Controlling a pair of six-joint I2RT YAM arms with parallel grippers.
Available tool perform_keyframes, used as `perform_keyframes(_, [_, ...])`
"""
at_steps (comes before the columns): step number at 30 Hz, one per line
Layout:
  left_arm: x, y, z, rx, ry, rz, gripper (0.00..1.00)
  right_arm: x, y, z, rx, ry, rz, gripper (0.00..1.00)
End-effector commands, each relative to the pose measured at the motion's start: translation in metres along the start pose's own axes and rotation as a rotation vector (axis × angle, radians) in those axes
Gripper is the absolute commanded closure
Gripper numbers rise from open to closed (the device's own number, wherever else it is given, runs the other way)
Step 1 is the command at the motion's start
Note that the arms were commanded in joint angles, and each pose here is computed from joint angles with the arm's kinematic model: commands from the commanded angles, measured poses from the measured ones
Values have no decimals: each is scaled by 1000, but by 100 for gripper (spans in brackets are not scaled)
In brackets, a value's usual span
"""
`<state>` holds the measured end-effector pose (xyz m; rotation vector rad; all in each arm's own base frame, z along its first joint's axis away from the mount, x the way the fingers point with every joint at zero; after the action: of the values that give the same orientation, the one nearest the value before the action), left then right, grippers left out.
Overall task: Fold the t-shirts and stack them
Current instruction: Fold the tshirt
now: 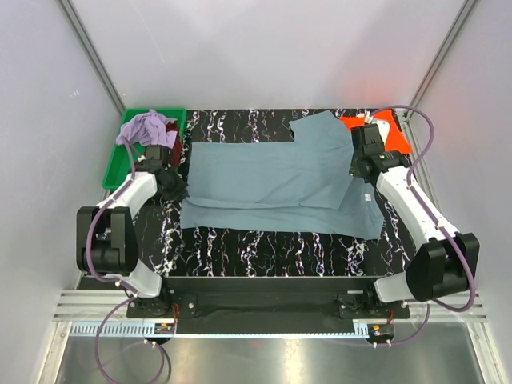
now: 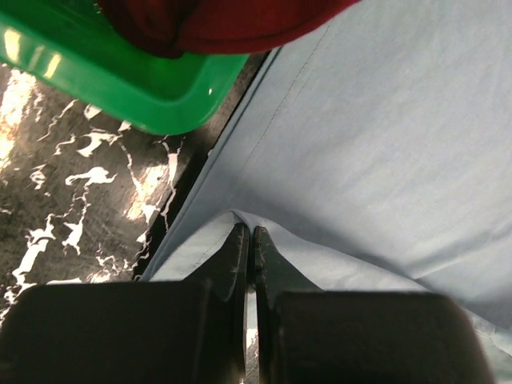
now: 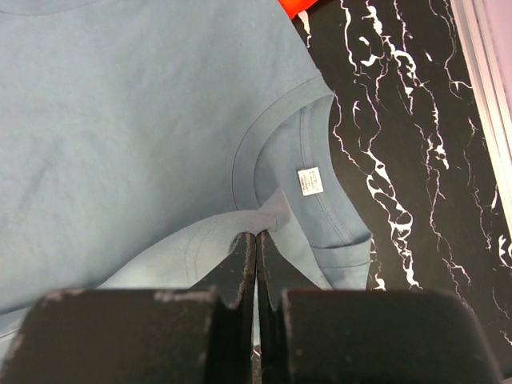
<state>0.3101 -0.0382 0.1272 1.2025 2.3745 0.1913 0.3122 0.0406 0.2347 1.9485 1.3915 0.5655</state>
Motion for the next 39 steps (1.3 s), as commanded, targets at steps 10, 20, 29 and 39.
perform_keyframes(10, [-17, 20, 11, -42, 26, 26, 100, 11, 12, 33, 11, -5, 36, 100])
perform_keyframes(20, [-32, 47, -11, -104, 62, 54, 54, 11, 38, 60, 75, -68, 71, 68])
perform_keyframes(29, [-35, 43, -48, -145, -16, 118, 48, -41, 60, 98, 173, -113, 331, 54])
perform_keyframes(39, [-11, -26, -51, -51, -198, 112, 48, -43, 28, 89, 370, -12, 467, 53])
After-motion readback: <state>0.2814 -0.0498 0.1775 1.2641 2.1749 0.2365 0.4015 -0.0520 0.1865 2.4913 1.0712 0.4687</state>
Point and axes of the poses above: each gripper's point midway between its finger pads, its own z axis out along the fingers, its own x axis along the line the jaws close on, y = z × x, the point moved 7 cm from there along -z, back along the fingers, and after that the axes turned 2 degrees about z, right-handed, at the moved point
